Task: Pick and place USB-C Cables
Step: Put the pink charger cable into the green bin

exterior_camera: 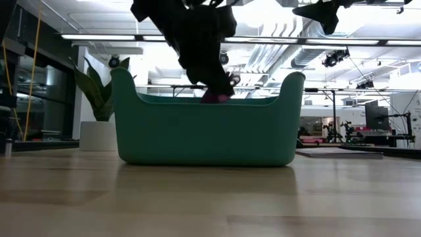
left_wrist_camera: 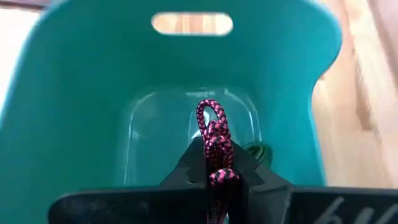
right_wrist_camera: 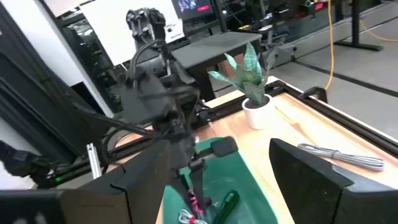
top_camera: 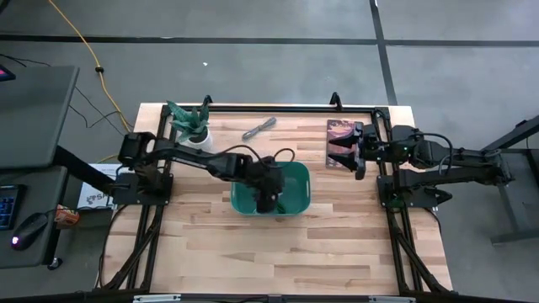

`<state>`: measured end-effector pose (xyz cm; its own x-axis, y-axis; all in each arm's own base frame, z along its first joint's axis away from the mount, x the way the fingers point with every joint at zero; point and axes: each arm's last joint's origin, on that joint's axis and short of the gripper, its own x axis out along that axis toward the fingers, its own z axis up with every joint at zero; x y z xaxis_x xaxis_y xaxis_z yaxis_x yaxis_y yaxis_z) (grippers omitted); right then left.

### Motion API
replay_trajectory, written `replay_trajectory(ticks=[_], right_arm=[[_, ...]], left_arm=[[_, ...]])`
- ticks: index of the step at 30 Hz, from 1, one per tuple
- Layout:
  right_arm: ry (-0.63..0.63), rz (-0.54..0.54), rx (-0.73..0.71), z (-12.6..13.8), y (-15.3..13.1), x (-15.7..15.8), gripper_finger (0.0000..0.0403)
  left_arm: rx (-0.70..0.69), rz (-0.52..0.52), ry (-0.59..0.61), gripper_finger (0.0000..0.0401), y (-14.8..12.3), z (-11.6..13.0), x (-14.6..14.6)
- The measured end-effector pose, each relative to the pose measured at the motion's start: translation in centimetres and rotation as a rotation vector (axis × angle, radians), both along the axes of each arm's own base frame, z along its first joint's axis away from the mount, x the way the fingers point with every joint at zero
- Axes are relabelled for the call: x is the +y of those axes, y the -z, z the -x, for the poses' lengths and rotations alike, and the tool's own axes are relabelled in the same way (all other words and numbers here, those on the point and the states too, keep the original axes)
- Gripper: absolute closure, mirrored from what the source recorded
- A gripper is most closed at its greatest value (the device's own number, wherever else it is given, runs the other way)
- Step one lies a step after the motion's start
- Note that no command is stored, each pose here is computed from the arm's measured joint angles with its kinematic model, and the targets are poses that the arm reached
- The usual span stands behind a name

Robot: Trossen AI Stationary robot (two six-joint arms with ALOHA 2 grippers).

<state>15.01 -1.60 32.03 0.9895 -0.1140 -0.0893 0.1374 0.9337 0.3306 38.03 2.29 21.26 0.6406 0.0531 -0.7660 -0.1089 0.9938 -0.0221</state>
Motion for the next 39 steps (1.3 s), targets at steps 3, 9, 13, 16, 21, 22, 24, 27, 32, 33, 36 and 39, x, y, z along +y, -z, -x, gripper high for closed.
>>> replay_trajectory(ticks=[3,9,13,16,21,22,24,27,32,33,36,39], right_arm=[[0.007,0.0,0.006,0.0,0.1,0.0,0.0137],[0.006,0.0,0.008,0.0,0.1,0.0,0.0137],[0.006,0.0,0.008,0.0,0.1,0.0,0.0137],[0.006,-0.001,0.008,0.0,0.1,0.0,0.0137],[0.006,0.0,0.008,0.0,0.1,0.0,0.0137],[0.005,-0.001,0.008,0.0,0.1,0.0,0.0137],[0.006,0.0,0.008,0.0,0.1,0.0,0.0137],[0.005,-0.001,0.008,0.0,0.1,0.0,0.0137],[0.005,-0.001,0.008,0.0,0.1,0.0,0.0137],[0.005,-0.001,0.008,0.0,0.1,0.0,0.0137],[0.005,-0.001,0.008,0.0,0.1,0.0,0.0137],[0.005,-0.001,0.008,0.0,0.1,0.0,0.0137]], left_arm=[[0.019,-0.028,0.048,0.0401,0.7,-0.3,-0.5],[0.063,-0.089,0.148,0.0401,2.0,-0.6,-1.2],[0.093,-0.151,0.236,0.04,2.6,-0.6,-1.4],[0.096,-0.183,0.278,0.0395,2.6,-0.6,-1.4],[0.098,-0.197,0.295,0.0379,2.7,-0.6,-1.3],[0.098,-0.197,0.295,0.0376,2.7,-0.6,-1.3],[0.098,-0.196,0.295,0.0369,2.7,-0.6,-1.3],[0.098,-0.196,0.295,0.0356,2.7,-0.6,-1.3],[0.098,-0.19,0.286,0.0325,2.7,-0.6,-1.3],[0.097,-0.184,0.28,0.0316,2.7,-0.6,-1.3],[0.096,-0.169,0.265,0.0289,2.7,-0.6,-1.3],[0.095,-0.157,0.248,0.0263,2.7,-0.6,-1.3]])
